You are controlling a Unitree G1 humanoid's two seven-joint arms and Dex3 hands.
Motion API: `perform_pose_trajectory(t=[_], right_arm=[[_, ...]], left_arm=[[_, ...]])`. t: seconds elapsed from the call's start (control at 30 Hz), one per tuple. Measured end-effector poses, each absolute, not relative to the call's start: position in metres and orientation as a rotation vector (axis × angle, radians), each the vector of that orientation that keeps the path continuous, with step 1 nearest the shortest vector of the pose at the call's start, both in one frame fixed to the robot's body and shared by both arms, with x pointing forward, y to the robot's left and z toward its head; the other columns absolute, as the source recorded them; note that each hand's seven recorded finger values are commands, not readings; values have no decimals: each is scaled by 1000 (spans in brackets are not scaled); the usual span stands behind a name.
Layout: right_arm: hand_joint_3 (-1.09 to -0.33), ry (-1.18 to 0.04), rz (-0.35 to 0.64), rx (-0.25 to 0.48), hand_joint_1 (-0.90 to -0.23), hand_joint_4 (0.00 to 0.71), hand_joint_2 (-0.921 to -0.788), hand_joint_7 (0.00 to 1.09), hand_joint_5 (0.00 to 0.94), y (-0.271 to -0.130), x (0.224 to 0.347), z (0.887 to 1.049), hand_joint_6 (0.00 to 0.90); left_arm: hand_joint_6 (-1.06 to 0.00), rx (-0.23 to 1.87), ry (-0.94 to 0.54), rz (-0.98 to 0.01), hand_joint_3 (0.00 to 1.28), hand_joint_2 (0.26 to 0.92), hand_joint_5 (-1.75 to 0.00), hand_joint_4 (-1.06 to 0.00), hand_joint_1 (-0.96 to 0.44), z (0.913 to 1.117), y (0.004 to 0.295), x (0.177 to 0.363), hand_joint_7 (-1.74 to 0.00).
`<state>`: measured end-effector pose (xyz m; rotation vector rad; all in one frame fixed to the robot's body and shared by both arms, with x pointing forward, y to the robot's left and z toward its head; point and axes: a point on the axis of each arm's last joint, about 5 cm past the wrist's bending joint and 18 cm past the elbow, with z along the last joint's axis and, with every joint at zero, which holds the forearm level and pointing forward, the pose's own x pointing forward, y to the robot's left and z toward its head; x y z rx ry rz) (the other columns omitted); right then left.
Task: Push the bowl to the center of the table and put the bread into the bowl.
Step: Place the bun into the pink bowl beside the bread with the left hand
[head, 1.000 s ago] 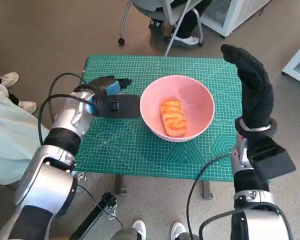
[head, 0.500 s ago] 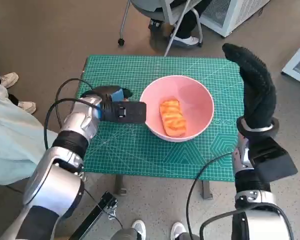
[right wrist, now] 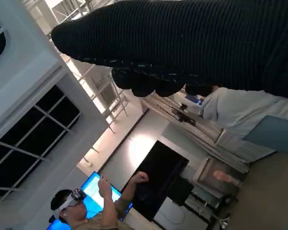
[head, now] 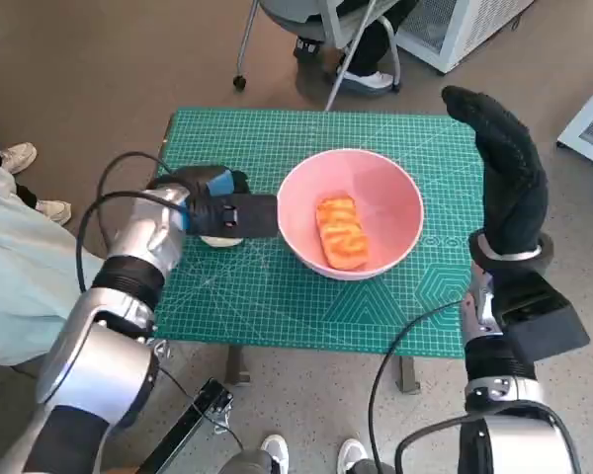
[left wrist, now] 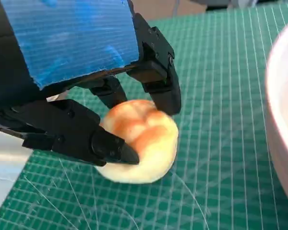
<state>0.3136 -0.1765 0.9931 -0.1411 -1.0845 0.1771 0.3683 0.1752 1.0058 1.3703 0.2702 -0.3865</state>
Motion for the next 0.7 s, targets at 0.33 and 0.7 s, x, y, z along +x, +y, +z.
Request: perform_pose_trajectory(t=[0.33,0.7], right_arm=[[-734,-1080,183,-133,-603,321,-921,830,2,-174,314,992,32],[-736,-1078,188,-133,-585,322,-921,830,2,-173,314,991,32]], left_arm=[[-650,1325,-11,-295,78,921,-1172,-638,1,1055,171,374,-1191],[-653,1236,-474,-270,82,919,-1258,-635,2,1111,137,359,-1105]])
